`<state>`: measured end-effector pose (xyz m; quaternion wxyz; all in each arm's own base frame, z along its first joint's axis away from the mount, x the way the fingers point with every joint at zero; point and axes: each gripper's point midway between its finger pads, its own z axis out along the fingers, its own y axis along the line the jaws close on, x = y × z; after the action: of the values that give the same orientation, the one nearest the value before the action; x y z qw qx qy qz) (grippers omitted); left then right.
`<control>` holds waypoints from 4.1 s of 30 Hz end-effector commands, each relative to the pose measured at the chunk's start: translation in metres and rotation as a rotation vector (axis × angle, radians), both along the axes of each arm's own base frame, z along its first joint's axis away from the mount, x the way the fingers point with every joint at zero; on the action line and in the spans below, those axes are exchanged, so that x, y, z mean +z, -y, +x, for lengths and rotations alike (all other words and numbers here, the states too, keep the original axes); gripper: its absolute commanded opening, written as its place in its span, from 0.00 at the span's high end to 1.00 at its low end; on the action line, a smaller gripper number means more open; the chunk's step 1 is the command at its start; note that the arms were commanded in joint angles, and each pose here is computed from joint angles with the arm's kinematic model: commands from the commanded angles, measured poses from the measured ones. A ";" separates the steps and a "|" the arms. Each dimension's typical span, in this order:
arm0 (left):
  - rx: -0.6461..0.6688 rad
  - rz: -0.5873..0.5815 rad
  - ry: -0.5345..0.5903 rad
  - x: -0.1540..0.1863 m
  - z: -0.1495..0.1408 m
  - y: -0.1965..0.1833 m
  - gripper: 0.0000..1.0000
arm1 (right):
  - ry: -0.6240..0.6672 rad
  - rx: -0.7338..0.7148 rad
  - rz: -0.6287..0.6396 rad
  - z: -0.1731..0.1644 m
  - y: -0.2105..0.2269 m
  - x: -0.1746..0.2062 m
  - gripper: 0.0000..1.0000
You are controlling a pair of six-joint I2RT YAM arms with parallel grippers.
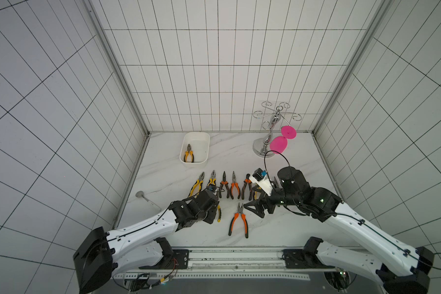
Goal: Take the pliers out of the storage box
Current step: Place the pliers at the center of the board, then pick up the pliers from the storage box.
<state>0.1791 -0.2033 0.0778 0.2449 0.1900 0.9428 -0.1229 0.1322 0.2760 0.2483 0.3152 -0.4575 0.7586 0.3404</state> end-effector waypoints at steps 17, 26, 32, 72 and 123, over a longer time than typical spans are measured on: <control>0.029 0.031 -0.073 -0.055 -0.022 0.012 0.78 | -0.007 -0.013 -0.040 -0.005 0.004 -0.018 0.02; 0.037 0.019 0.012 -0.011 -0.008 0.012 0.22 | -0.008 -0.038 -0.028 0.000 0.002 -0.017 0.02; 0.076 0.030 0.063 0.025 0.023 -0.005 0.07 | -0.030 -0.090 0.025 0.010 -0.009 -0.012 0.02; 0.478 0.142 -0.033 0.029 0.353 -0.114 0.67 | 0.032 -0.049 -0.033 0.145 -0.052 -0.004 0.01; 0.526 0.158 0.007 0.035 0.358 -0.130 1.00 | 0.034 -0.097 0.079 0.168 -0.045 0.023 0.02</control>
<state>0.5216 -0.0747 0.0595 0.1842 -0.0390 0.9819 0.0194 0.2987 0.3234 0.2422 0.3283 -0.4239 0.7744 0.3358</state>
